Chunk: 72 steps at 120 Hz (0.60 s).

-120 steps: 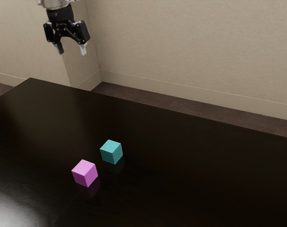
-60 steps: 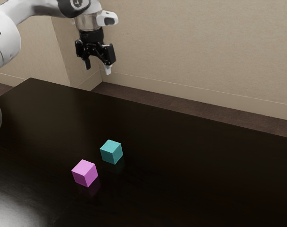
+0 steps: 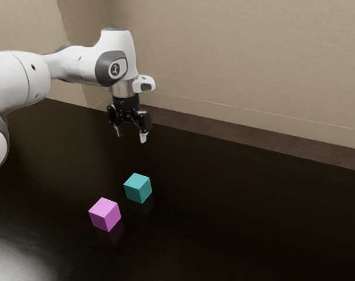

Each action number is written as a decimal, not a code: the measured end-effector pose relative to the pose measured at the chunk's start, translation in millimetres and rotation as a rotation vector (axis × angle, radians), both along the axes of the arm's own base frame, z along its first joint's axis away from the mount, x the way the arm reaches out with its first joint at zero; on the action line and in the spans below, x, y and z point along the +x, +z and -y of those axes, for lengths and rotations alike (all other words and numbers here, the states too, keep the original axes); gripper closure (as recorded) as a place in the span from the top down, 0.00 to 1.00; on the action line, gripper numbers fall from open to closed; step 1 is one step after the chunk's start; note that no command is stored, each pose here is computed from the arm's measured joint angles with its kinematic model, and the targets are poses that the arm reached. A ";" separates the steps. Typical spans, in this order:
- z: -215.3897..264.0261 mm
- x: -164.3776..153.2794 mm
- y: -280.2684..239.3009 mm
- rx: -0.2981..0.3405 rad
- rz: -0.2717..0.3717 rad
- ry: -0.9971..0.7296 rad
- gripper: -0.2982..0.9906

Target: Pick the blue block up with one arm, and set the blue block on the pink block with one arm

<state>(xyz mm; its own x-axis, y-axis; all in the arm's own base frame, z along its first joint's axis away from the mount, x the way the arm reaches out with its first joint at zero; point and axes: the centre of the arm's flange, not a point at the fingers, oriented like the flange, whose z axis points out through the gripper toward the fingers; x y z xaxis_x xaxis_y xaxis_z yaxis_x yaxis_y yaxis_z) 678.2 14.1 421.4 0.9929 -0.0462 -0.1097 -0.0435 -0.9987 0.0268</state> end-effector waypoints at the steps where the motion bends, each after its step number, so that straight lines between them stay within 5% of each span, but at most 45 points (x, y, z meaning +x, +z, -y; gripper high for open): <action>1: -0.5 0.5 -2.0 -0.001 0.001 0.001 0.77; 72: 7.7 -40.4 -114.0 -0.014 0.049 -0.088 0.77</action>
<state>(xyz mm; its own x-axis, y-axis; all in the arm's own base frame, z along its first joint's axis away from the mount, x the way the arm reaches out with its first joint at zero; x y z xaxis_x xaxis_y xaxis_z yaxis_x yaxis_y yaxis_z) 637.8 6.4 307.4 0.9891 -0.1344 -0.0597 -0.1324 -0.9905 0.0366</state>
